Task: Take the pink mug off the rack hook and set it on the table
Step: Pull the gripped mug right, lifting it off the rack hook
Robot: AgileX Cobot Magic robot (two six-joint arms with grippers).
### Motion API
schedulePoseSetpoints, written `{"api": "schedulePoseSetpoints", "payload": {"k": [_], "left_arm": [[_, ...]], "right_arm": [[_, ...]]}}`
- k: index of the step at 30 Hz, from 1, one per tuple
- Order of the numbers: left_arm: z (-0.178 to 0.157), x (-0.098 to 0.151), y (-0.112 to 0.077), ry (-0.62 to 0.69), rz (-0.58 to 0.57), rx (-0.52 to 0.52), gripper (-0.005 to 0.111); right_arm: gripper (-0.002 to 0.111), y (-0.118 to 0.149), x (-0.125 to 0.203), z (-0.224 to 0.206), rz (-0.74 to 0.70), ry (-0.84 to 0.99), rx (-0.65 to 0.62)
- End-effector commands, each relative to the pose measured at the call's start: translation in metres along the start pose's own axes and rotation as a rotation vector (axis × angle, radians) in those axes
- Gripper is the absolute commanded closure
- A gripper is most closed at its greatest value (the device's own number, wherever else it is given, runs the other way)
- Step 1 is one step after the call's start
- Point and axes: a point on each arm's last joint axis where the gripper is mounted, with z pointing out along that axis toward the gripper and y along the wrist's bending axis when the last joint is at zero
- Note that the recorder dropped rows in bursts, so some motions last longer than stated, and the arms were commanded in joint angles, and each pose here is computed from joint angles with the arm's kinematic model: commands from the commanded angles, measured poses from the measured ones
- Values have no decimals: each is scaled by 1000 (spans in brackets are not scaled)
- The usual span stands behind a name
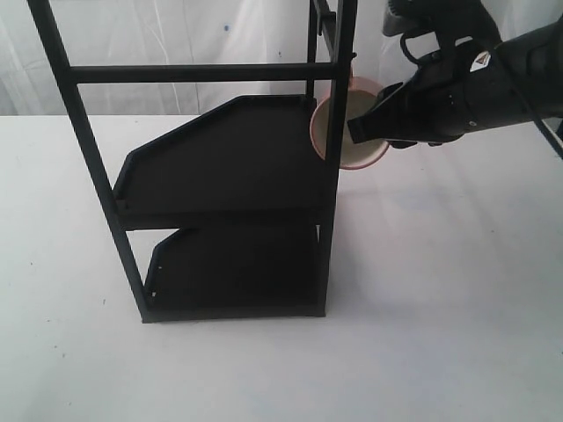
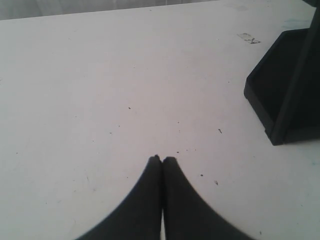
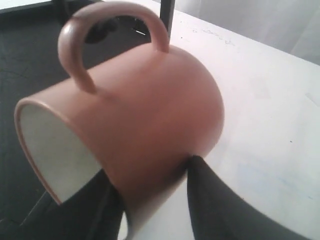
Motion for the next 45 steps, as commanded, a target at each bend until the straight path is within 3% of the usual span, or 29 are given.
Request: {"api": "schedulePoseSetpoints", "payload": {"k": [1, 7, 19, 36, 45], "left_arm": [[0, 0, 0, -3, -7, 2, 107], [0, 0, 0, -3, -7, 2, 107], [0, 0, 0, -3, -7, 2, 107], [0, 0, 0, -3, -7, 2, 107], [0, 0, 0, -3, -7, 2, 107]], "right_arm": [[80, -1, 0, 0, -4, -10, 8], [96, 0, 1, 0, -4, 2, 4], [108, 0, 1, 0, -4, 5, 3], [108, 0, 0, -4, -5, -3, 2], [108, 0, -12, -44, -91, -82, 47]]}}
